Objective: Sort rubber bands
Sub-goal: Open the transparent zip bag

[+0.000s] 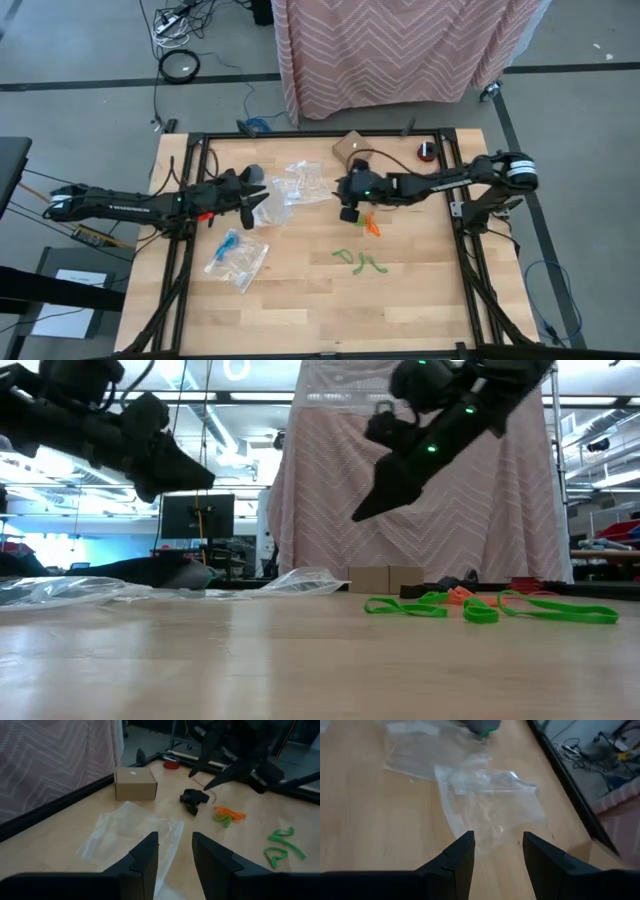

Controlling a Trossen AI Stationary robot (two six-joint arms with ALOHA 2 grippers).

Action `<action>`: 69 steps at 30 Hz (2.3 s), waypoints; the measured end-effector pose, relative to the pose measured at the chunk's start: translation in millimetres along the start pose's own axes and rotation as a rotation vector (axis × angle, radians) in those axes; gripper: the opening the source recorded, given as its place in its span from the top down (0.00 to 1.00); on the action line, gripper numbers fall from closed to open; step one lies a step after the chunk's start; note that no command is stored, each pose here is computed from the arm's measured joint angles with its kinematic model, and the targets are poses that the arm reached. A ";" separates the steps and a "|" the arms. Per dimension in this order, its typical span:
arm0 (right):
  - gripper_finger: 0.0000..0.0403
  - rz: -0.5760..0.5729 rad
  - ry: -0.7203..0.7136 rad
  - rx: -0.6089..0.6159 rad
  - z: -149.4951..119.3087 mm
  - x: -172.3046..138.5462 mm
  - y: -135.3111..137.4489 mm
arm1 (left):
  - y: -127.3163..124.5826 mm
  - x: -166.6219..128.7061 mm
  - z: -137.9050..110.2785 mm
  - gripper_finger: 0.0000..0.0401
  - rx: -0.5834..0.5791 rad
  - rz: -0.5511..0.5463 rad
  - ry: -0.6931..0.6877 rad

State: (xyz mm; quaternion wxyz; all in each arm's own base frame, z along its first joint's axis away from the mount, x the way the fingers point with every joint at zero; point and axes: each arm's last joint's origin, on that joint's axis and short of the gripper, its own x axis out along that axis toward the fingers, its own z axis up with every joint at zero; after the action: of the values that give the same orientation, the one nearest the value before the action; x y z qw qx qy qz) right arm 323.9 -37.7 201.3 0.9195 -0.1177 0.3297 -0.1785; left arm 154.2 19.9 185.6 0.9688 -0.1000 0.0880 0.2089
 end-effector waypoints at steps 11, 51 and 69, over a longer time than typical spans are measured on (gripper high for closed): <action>0.61 0.003 0.194 -0.234 21.6 44.3 31.2 | -2.3 6.8 -0.3 0.68 -0.008 -0.003 -0.013; 0.63 0.004 0.215 -0.237 16.3 89.0 40.2 | -2.0 7.3 -0.9 0.68 -0.003 0.009 -0.012; 0.63 -0.129 0.269 -0.090 15.0 85.3 26.0 | -2.0 7.3 -0.7 0.68 0.019 0.011 -0.014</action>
State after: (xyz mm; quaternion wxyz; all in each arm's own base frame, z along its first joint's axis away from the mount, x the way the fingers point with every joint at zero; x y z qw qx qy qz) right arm 401.4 -47.1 155.9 0.8476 -0.1546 0.4492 -0.2366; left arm 161.5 20.7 183.7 0.9691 -0.0889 0.0835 0.2142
